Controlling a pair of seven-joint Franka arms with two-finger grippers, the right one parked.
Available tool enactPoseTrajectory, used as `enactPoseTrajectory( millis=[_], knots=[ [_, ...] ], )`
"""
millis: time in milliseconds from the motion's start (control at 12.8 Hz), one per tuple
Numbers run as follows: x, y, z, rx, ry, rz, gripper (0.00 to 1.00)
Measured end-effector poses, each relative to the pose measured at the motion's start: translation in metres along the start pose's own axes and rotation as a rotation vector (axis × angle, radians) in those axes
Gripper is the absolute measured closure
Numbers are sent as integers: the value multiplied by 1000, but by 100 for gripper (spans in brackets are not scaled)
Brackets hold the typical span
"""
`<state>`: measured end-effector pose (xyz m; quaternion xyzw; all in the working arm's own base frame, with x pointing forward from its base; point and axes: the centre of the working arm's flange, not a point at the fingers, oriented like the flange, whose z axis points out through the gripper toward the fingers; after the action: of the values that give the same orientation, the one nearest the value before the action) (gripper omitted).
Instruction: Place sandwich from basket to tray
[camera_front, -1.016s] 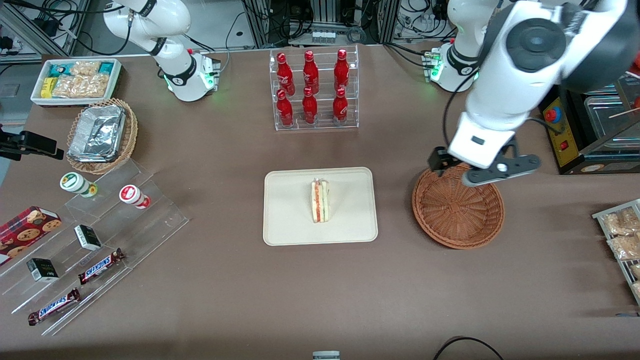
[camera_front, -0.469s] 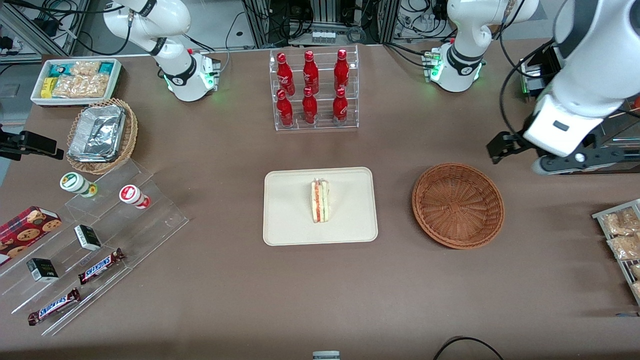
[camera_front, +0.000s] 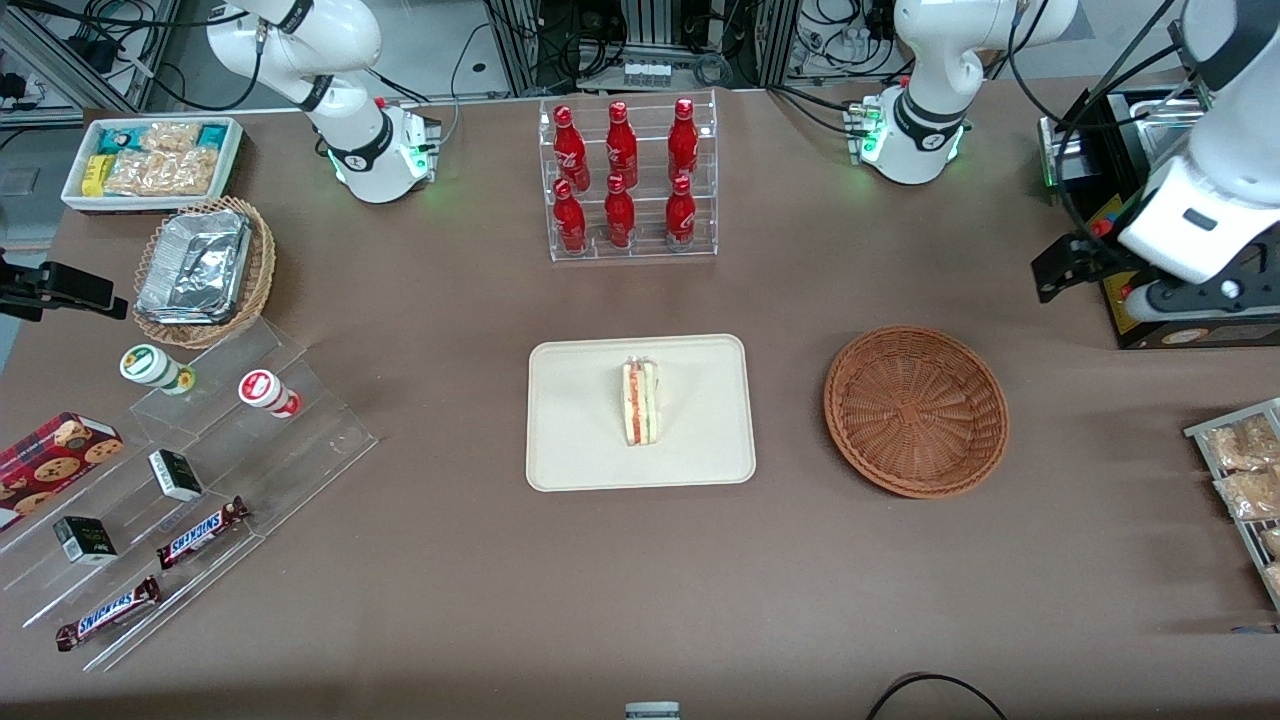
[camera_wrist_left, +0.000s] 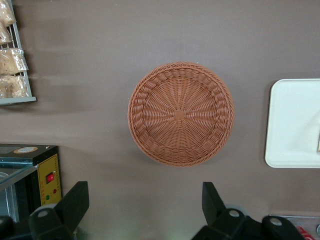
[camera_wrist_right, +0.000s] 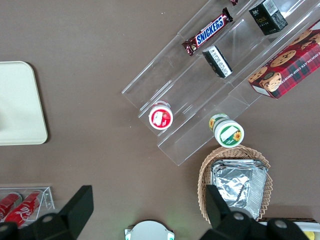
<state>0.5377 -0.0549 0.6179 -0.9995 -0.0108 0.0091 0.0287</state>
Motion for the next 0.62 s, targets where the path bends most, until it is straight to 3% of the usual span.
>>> enactPoseTrajectory(
  millis=[156, 625],
  knots=[
    [-1, -11, -1, -19, -1, -14, 0],
    [-1, -13, -2, -26, 0, -18, 0]
  ],
)
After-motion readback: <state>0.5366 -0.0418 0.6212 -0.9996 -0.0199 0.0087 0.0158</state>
